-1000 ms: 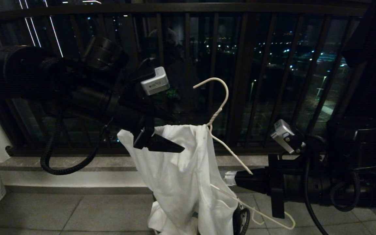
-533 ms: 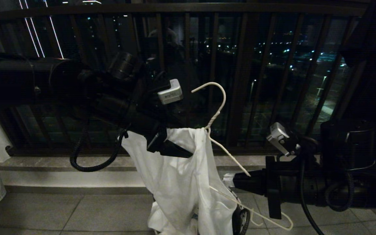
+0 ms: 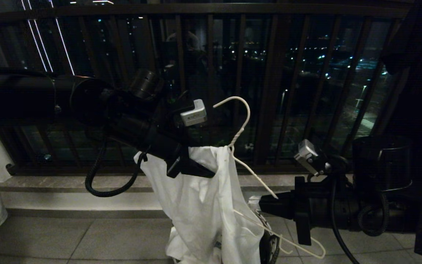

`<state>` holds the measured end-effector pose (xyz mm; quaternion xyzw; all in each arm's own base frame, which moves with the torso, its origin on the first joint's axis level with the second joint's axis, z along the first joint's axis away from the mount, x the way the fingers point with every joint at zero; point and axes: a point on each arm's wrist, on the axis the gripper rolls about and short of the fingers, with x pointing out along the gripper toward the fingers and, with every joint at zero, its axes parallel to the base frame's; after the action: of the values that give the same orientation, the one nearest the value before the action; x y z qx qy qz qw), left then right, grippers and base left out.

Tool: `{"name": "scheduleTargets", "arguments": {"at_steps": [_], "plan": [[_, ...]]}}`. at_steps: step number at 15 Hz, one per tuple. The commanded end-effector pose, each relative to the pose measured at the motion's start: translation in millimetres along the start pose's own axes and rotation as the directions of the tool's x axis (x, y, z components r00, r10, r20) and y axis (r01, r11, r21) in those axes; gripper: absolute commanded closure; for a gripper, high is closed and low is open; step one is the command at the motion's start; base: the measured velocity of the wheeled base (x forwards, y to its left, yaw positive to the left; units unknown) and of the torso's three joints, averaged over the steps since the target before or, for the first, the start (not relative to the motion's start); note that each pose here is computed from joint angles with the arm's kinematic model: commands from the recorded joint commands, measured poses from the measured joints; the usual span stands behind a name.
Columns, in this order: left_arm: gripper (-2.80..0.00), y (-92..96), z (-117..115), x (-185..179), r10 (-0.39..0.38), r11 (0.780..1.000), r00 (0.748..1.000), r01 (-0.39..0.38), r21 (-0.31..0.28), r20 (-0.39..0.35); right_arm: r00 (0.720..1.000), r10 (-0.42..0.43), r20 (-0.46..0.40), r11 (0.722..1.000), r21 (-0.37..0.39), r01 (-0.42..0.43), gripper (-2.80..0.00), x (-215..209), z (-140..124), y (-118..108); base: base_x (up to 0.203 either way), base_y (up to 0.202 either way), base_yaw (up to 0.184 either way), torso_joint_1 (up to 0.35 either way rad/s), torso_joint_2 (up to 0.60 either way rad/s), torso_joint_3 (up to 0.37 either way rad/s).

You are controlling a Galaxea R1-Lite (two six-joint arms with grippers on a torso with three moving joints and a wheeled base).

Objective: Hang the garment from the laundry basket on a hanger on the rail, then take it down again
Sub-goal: Hang the clothes on the clothes rack

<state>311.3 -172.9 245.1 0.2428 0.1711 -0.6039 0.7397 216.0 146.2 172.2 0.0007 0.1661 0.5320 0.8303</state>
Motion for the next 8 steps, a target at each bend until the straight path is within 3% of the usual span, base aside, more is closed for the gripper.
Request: {"name": "scheduleTargets", "arguments": {"at_steps": [1,8], "plan": [[0.00,-1.1,-0.8,-0.9,-0.004,1.000,1.000,0.004,0.000,-0.001,1.000,0.004,-0.002,1.000,0.001,-0.004,0.00,1.4,-0.7,-0.7,0.000,0.000,0.000,0.000,0.00,0.000],[0.00,-3.4,-3.7,-4.0,-0.003,1.000,1.000,0.003,0.002,-0.007,1.000,-0.005,-0.008,1.000,0.008,0.005,0.00,4.2,-1.9,-4.1,0.000,0.000,0.000,0.000,0.00,0.000]]}}
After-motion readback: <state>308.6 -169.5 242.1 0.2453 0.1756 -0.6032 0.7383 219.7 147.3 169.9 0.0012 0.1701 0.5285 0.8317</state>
